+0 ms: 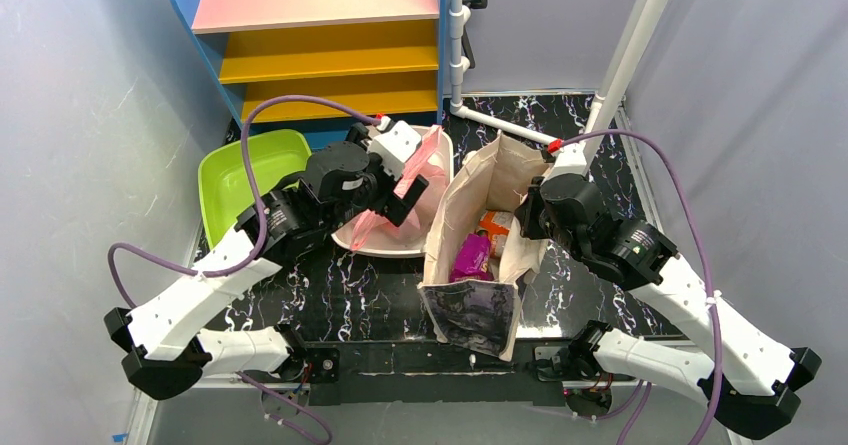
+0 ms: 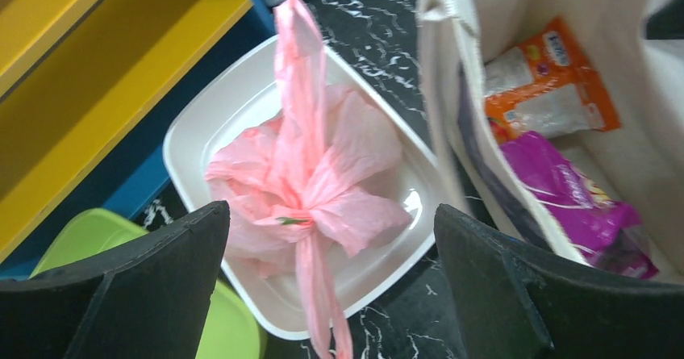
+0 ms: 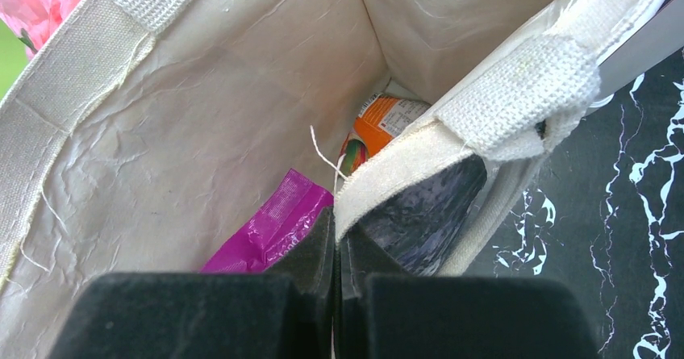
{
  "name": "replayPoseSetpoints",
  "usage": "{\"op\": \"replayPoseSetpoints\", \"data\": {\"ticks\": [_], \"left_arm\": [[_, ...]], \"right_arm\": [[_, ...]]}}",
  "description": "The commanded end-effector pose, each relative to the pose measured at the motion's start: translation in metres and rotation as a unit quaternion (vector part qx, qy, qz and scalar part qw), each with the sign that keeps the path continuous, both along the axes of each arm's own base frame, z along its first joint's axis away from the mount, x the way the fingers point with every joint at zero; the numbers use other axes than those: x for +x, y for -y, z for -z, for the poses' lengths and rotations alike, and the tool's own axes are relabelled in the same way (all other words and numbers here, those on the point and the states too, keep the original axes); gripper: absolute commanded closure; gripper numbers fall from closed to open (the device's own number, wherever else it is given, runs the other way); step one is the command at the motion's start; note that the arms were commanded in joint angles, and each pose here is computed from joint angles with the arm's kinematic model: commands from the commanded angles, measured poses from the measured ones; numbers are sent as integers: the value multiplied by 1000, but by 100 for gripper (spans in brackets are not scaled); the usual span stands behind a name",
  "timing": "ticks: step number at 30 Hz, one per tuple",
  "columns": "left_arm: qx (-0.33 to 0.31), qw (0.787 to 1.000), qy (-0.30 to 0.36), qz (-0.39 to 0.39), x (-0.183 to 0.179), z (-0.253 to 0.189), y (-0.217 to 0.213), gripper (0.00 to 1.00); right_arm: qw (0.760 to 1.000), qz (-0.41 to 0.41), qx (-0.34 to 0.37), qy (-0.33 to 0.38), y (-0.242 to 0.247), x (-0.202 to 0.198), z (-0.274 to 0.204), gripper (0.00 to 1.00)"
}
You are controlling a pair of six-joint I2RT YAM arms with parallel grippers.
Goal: Place the food into the grocery bag and tie it
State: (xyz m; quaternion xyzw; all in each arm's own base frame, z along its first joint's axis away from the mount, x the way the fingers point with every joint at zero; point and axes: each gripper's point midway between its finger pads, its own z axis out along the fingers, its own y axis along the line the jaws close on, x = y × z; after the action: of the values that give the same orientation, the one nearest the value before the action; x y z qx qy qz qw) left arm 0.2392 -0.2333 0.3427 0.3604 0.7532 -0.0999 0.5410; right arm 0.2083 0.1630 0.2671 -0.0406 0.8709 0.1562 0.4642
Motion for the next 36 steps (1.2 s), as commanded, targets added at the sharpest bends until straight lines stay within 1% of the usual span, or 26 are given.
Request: {"op": "replayPoseSetpoints", "data": {"ticks": [1, 6, 11, 15, 20, 28, 32, 36], "left_arm": [[7, 998, 12, -67, 25, -1, -27, 2], [-12, 994, -29, -101, 46, 21, -39, 2], [-22, 988, -68, -135, 60, 45, -42, 2], [-54, 980, -102, -164, 67, 61, -41, 2], [-55, 972, -122, -195, 71, 78, -47, 2], [-56, 972, -144, -179, 73, 99, -37, 2], [-69, 971, -157, -169, 76, 105, -27, 2], [-62, 968, -174, -171, 79, 118, -22, 2]], "right_arm": [[999, 12, 20, 30, 0, 7, -13, 99], [999, 12, 18, 29, 0, 8, -9, 99], [1000, 6, 15, 21, -5, 8, -3, 99], [1000, 7, 12, 20, -4, 9, -1, 99], [1000, 9, 5, 20, -3, 10, 1, 99], [1000, 1, 4, 16, -9, 12, 3, 99], [1000, -1, 3, 15, -12, 14, 4, 99], [1000, -3, 2, 13, -13, 14, 4, 99]]}}
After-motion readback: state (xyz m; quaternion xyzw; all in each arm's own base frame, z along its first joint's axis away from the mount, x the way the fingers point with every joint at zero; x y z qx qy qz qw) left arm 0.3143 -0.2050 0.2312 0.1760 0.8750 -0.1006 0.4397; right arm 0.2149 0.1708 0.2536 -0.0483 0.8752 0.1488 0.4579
